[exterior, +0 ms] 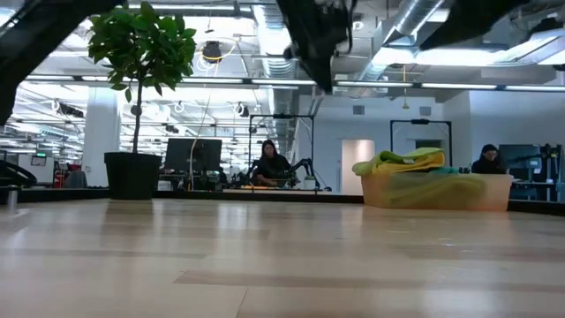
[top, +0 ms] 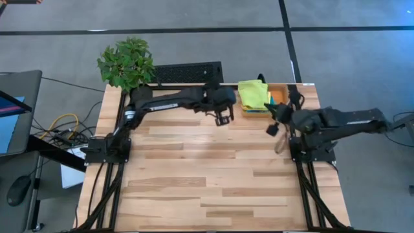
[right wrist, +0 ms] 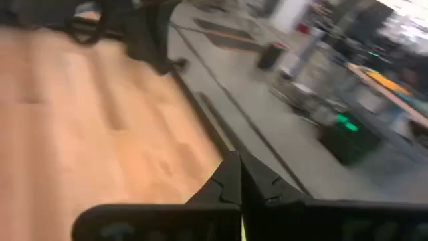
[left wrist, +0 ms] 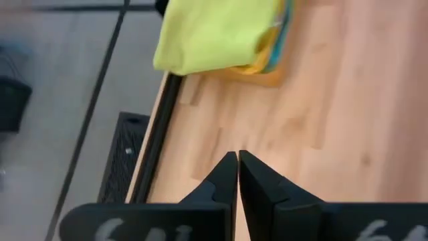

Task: Fold microfiber towels
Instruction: Return to Home Position

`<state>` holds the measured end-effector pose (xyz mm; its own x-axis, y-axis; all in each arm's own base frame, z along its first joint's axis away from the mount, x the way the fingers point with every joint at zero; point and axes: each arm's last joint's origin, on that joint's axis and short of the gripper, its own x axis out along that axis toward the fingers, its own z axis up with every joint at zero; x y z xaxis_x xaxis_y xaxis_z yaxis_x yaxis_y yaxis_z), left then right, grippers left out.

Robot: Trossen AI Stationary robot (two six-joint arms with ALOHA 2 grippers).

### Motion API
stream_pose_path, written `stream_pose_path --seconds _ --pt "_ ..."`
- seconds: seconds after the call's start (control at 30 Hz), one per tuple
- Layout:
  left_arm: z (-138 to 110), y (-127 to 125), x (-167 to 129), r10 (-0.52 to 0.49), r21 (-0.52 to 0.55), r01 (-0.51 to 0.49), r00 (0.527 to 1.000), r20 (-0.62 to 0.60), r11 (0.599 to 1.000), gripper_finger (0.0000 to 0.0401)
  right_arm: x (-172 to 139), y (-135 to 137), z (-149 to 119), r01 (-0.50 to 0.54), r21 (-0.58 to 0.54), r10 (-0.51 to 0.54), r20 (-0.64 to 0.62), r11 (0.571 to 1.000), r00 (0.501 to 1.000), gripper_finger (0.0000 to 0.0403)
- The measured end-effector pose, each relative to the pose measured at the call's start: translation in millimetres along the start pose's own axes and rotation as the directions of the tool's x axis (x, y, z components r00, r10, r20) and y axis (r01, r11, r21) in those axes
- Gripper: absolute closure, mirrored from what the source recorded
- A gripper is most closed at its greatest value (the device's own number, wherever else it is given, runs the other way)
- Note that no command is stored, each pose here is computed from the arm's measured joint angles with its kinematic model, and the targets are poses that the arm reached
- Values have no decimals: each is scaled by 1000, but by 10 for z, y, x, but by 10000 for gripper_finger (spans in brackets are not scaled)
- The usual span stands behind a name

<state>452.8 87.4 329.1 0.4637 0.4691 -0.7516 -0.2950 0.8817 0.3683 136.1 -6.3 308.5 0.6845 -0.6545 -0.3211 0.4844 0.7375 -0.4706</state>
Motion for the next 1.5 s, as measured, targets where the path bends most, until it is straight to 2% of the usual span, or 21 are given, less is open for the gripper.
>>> stream_pose_path --seconds 0.1,0.23,0.37,0.53,0.77,1.13,1.3,1.5 --pt "-27 -119 -279 5 17 -5 1000 21 1000 399 -164 46 -28 -114 5 114 52 993 992 396" --pt "-131 -246 -600 23 0 -23 999 36 1000 398 -334 100 -81 -240 6 238 89 971 967 392" --pt "-367 -425 -725 36 -4 -36 999 34 999 400 -467 148 -162 -348 -8 348 90 937 933 397" --pt "-740 -601 -744 -17 -35 22 991 136 999 400 -546 261 -238 -435 -48 437 127 899 890 396" --pt "-1326 -615 -907 -146 -60 180 919 366 982 401 -516 460 -420 -491 -12 482 208 871 851 399" --pt "-2466 -407 -978 -87 -175 250 772 630 952 401 -375 565 -517 -567 6 541 290 824 790 399" --pt "-2925 -354 -941 -45 -200 243 734 677 949 401 -254 619 -582 -615 45 571 326 787 754 399" --pt "-3388 -298 -920 -15 -218 255 681 732 942 401 -72 670 -715 -611 120 548 333 783 767 398"
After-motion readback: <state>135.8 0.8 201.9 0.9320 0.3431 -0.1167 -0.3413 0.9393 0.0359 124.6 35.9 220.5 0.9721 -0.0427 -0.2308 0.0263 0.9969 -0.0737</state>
